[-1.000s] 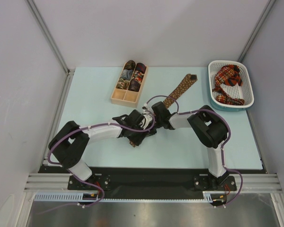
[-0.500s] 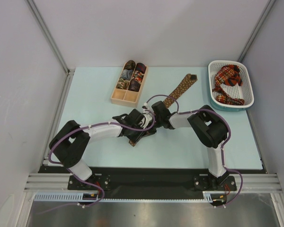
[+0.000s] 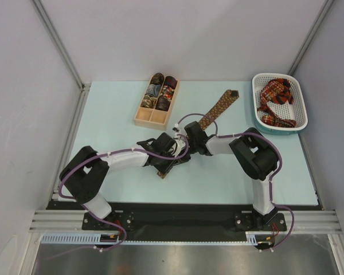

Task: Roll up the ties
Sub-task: Roll the tie

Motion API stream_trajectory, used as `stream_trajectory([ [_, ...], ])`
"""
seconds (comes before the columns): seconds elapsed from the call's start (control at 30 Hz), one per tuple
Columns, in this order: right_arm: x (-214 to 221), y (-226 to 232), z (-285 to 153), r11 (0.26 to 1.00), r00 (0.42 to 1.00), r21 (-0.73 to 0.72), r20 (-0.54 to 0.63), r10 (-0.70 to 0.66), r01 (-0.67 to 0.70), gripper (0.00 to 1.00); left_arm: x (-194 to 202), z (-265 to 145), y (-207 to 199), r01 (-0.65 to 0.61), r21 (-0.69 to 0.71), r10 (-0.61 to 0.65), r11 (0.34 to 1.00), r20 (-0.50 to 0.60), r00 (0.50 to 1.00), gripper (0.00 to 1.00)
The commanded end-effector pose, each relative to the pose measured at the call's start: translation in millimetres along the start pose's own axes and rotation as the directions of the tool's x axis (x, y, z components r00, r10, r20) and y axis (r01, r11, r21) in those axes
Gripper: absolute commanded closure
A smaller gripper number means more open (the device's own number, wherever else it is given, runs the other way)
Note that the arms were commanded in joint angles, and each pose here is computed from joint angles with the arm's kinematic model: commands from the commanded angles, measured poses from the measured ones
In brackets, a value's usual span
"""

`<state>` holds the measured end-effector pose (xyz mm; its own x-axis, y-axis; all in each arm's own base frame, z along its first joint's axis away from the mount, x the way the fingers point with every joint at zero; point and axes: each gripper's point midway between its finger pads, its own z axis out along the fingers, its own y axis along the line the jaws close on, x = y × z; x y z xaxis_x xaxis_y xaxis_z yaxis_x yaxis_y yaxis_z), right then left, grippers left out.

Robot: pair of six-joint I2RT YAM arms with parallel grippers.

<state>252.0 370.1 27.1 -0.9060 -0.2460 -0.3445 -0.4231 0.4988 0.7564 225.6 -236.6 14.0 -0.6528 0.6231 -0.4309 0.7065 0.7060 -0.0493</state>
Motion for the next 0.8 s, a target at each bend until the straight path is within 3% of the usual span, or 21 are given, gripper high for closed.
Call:
stream_trajectory([
  [0.0,-19,-1,-11,0.997,0.996,0.05,0.062,-0.061,0.058,0.71,6,0,-14,0.003,0.054,-0.001,0.999,-0.034,0.999,0.64],
  [0.07,-18,-2,-10,0.997,0.997,0.047,0.057,-0.061,0.058,0.73,7,-1,-12,0.003,0.043,-0.001,0.999,-0.034,0.999,0.64],
  [0.2,-16,-1,-7,0.997,0.997,0.042,0.047,-0.061,0.059,0.85,1,-4,-10,0.001,0.034,0.0,0.999,-0.014,1.0,0.58],
  [0.3,-16,-1,-6,0.998,0.997,0.039,0.042,-0.058,0.057,0.9,-7,-7,-7,0.002,0.019,-0.002,1.0,0.013,1.0,0.47],
  [0.5,-16,3,-6,0.998,0.997,0.027,0.04,-0.063,0.062,0.92,-26,-20,-1,0.011,-0.006,-0.01,1.0,0.083,0.997,0.28],
  [0.77,-15,8,-5,0.997,0.996,0.007,0.039,-0.075,0.075,0.93,-37,-21,11,0.026,-0.041,-0.02,0.999,0.135,0.991,0.21],
])
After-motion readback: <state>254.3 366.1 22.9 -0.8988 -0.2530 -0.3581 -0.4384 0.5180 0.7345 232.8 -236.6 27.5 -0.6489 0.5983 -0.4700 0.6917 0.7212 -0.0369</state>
